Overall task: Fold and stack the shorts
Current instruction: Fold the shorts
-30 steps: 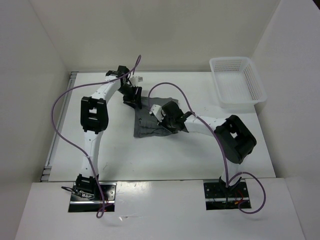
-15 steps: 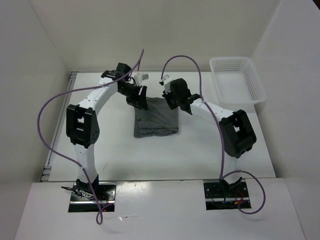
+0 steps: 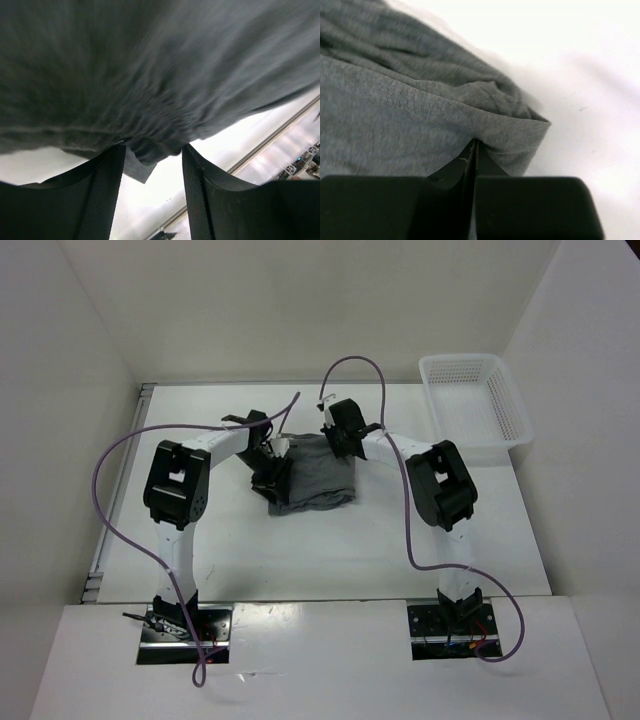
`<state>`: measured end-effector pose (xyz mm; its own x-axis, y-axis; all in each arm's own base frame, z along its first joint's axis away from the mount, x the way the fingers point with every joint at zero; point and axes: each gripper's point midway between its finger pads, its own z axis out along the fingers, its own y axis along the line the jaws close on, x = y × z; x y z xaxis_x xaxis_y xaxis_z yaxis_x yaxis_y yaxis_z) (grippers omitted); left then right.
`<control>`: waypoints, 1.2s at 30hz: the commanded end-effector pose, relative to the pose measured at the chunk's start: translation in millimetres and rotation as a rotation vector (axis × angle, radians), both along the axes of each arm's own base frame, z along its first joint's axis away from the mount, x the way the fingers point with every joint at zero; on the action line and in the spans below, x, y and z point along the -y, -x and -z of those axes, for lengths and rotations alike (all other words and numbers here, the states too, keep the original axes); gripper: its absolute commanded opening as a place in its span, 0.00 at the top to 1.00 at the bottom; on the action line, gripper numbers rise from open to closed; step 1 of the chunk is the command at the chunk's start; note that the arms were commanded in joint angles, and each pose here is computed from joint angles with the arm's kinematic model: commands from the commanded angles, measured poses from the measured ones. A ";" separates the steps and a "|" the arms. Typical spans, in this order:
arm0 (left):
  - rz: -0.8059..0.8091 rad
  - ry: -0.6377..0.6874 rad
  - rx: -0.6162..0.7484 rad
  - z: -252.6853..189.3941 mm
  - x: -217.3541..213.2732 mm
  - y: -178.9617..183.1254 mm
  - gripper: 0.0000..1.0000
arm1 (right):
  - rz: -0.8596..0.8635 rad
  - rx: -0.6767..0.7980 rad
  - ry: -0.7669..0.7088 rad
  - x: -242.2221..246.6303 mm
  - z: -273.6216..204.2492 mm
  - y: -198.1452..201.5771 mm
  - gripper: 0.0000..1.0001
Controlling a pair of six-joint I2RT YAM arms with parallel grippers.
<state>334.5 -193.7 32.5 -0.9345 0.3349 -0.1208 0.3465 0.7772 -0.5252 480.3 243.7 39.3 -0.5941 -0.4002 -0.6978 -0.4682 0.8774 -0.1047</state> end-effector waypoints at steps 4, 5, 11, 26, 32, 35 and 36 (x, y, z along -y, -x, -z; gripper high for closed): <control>0.026 -0.134 0.001 4.4 -17.4 22.4 0.43 | 0.115 0.047 0.025 10.8 -9.6 -19.5 0.98; 0.026 -0.132 0.009 1.4 -17.2 21.7 0.43 | 0.115 0.047 0.025 10.8 -9.6 -19.5 0.98; 0.021 -0.068 0.126 -50.7 -4.4 -4.2 0.42 | 0.035 0.192 -0.025 -4.6 -92.4 -22.8 0.93; -0.294 -0.070 0.665 -213.7 -114.7 1.7 0.24 | 0.186 0.412 0.073 168.1 -255.4 103.0 0.13; -0.426 -0.187 0.620 -173.8 -162.2 39.9 0.18 | 0.269 0.319 0.013 214.0 -223.3 170.9 0.01; -0.448 -0.164 0.612 -161.6 -165.2 57.1 0.18 | 0.313 0.335 -0.022 225.8 -230.1 194.4 0.01; -0.456 -0.155 0.629 -163.4 -166.2 58.6 0.16 | 0.335 0.334 -0.030 230.4 -229.3 200.2 0.01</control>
<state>276.3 -31.4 172.8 -0.8310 0.0026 -0.5562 0.1559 0.9610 -0.2285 306.1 13.5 262.1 -0.4334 -0.2565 -0.8639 -0.1032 0.9665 -0.2351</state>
